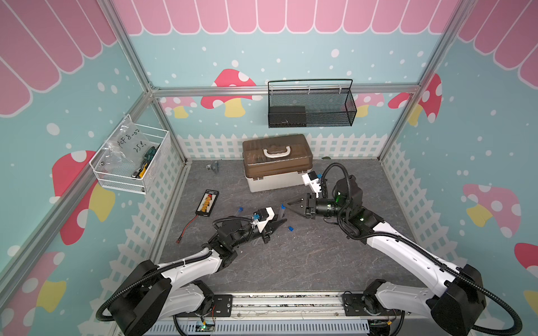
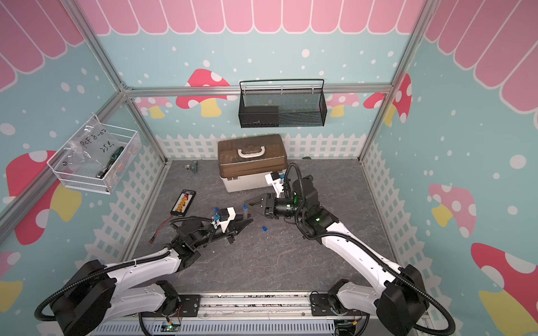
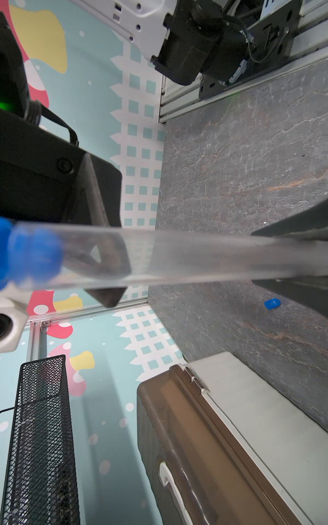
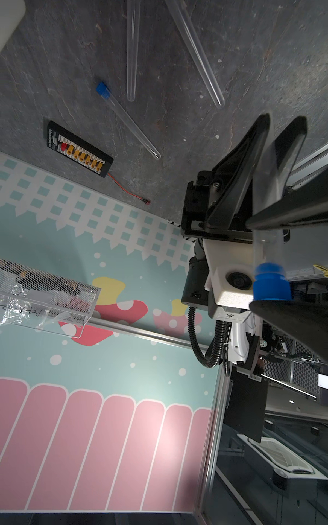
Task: Insert stoppers into test tubes
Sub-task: Insert the stopper into the test tube.
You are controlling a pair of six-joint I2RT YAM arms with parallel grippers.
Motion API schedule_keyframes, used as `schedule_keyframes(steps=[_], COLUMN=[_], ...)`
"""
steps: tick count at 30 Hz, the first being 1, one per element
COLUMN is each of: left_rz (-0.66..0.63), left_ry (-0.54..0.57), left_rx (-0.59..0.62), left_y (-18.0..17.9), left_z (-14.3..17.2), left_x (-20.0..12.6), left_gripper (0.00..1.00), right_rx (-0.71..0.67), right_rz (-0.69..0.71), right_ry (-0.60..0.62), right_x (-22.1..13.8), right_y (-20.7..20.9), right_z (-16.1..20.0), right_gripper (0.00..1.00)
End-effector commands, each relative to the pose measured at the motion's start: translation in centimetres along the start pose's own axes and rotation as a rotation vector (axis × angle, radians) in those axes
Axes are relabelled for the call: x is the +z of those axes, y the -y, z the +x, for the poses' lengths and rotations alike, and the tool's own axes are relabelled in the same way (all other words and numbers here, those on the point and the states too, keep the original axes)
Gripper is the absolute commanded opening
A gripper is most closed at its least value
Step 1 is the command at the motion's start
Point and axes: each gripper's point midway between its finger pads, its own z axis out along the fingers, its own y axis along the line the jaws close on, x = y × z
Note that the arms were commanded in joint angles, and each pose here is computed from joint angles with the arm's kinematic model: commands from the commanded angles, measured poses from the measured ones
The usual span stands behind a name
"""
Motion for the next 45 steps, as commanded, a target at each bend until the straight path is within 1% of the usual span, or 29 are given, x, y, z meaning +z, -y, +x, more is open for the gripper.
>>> schedule_keyframes(steps=[1, 5, 6, 7, 17, 31, 32, 35, 39, 45], left_rz=[0.032, 0.028, 0.030, 0.027, 0.035, 0.038, 0.035, 0.035, 0.039, 0.049], left_ry=[0.327, 0.345, 0.324, 0.327, 0.366, 0.435, 0.458, 0.477, 0.489, 0.493], left_rx=[0.193, 0.206, 0.196, 0.198, 0.232, 0.261, 0.274, 0.285, 0.308, 0.387], left_y=[0.7, 0.7, 0.6, 0.6, 0.9, 1.1, 1.2, 1.3, 1.5, 2.0], left_z=[-11.4, -12.2, -11.8, -11.9, -13.6, -16.6, -17.2, -17.8, -18.4, -18.7], left_x=[-0.6, -0.8, -0.6, -0.6, -1.0, -1.5, -1.7, -1.9, -2.1, -2.2], left_gripper=[0.00, 0.00, 0.00, 0.00, 0.00, 0.00, 0.00, 0.00, 0.00, 0.00], right_rx=[0.192, 0.197, 0.201, 0.203, 0.221, 0.223, 0.224, 0.224, 0.230, 0.242], right_rz=[0.205, 0.218, 0.226, 0.231, 0.253, 0.256, 0.256, 0.253, 0.247, 0.245], right_ry=[-0.079, -0.085, -0.085, -0.086, -0.096, -0.100, -0.101, -0.100, -0.096, -0.091], right_x=[0.5, 0.4, 0.4, 0.3, 0.3, 0.3, 0.3, 0.4, 0.4, 0.3], right_y=[7.7, 8.2, 8.4, 8.5, 9.1, 9.2, 9.2, 9.1, 8.9, 8.9], right_z=[3.2, 3.5, 3.6, 3.7, 4.0, 4.1, 4.1, 4.0, 3.9, 3.9], right_gripper=[0.38, 0.38, 0.38, 0.37, 0.33, 0.31, 0.30, 0.29, 0.28, 0.27])
